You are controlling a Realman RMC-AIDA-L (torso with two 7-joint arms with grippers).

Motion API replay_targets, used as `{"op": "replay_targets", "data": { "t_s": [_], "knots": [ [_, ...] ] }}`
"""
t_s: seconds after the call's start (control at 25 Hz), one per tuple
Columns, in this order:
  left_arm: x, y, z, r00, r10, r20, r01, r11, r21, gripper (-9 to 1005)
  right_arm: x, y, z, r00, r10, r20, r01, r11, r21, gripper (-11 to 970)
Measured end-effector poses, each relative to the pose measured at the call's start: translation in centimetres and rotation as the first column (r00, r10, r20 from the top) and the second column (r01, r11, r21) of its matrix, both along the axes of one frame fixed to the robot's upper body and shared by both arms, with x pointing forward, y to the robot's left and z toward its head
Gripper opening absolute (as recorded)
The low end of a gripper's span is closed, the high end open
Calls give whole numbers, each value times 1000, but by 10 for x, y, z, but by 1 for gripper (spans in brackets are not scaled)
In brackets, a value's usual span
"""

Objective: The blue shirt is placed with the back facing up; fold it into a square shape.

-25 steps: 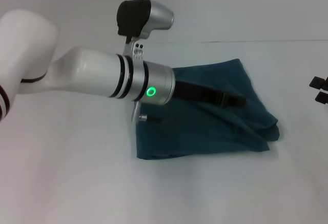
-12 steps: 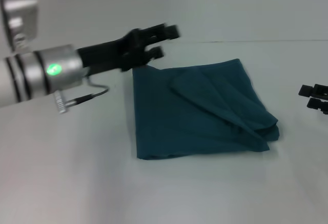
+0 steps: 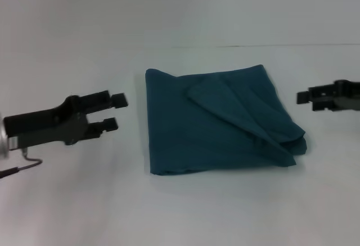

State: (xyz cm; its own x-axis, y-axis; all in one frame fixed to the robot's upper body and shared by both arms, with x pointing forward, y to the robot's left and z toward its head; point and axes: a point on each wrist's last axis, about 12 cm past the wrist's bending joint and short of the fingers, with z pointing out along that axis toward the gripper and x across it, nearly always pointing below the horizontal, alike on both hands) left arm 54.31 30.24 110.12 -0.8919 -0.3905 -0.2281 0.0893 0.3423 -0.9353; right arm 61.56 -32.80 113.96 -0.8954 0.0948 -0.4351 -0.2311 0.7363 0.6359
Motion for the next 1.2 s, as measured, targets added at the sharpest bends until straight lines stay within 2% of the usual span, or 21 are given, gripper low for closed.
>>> {"op": "replay_targets", "data": {
  "t_s": [0.24, 0.4, 0.6, 0.88, 1.04, 1.2],
  "knots": [
    [-12, 14, -7, 998, 58, 14, -58, 998, -6, 814, 32, 53, 24, 993, 114, -5, -114, 988, -109, 667],
    [-11, 15, -8, 997, 74, 23, -74, 997, -6, 814, 43, 92, 27, 975, 220, 41, -207, 956, -208, 666],
    [-11, 12, -10, 997, 75, 25, -75, 997, -15, 814, 48, 135, 22, 927, 357, 113, -300, 888, -348, 664],
    [-12, 9, -15, 995, 94, 17, -93, 995, -20, 814, 44, 162, 10, 892, 425, 155, -332, 847, -414, 662],
    [-13, 8, -17, 995, 100, 14, -100, 994, -39, 813, 39, 178, -1, 871, 472, 138, -352, 794, -495, 661],
    [-12, 7, -17, 994, 107, 18, -106, 993, -51, 813, 38, 184, -8, 871, 479, 110, -346, 757, -554, 660]
  ]
}}
